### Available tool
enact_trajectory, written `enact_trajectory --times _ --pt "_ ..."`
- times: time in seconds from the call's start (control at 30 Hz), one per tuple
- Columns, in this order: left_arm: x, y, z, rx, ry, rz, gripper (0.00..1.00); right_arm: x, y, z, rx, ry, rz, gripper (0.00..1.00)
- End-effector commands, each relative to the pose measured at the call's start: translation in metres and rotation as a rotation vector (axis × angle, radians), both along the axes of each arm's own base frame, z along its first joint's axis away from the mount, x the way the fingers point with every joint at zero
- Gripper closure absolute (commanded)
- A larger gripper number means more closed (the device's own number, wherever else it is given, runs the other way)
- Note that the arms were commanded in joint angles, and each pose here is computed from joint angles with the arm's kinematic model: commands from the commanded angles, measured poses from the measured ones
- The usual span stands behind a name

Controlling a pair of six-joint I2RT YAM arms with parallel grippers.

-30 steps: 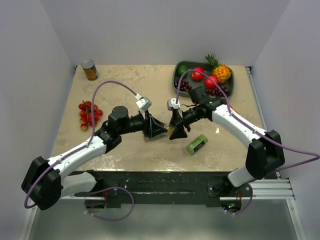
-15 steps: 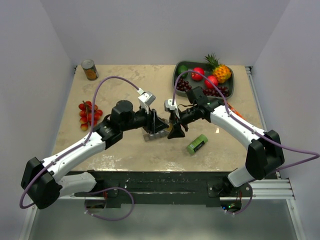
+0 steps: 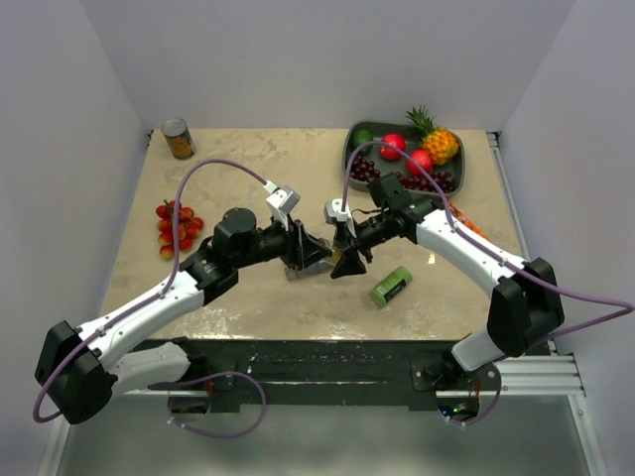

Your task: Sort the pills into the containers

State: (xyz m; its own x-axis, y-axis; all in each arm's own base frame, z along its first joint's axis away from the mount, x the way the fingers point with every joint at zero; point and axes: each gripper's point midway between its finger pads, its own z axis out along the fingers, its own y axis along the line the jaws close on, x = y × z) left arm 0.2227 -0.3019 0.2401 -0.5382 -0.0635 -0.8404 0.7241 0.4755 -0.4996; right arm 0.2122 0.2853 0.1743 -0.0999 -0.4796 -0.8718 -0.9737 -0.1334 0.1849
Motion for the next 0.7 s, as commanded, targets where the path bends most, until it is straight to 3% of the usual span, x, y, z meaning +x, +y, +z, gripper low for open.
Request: enact_trajectory --times 0.0,0.07,0.1,0.2,0.37,0.5,0.67 --pt "0.003 0.009 0.012 -0.065 -0.049 0.056 0.62 -0.012 0.001 0.015 0.047 0.006 0.044 1.0" --pt "0.003 0.011 0.015 -0.078 -0.057 0.066 0.49 -0.012 0.0 0.014 0.043 0.001 0.04 1.0" --pt "0.001 0.014 0.018 -0.087 -0.065 0.071 0.37 -0.012 0.0 0.013 0.038 0.0 0.04 1.0" --pt "0.001 0.023 0.026 -0.096 -0.099 0.101 0.23 -0.011 -0.003 0.011 0.023 -0.024 0.037 1.0" --pt "-0.001 0.051 0.04 -0.083 -0.214 0.19 0.15 -0.011 -0.01 0.007 -0.004 -0.077 0.038 1.0" --pt "-0.005 0.071 0.046 -0.063 -0.294 0.243 0.0 -0.011 -0.015 0.003 -0.025 -0.109 0.035 1.0" --pt "-0.019 0.07 0.035 0.039 -0.387 0.126 0.0 -0.011 -0.02 -0.001 -0.047 -0.138 0.033 1.0"
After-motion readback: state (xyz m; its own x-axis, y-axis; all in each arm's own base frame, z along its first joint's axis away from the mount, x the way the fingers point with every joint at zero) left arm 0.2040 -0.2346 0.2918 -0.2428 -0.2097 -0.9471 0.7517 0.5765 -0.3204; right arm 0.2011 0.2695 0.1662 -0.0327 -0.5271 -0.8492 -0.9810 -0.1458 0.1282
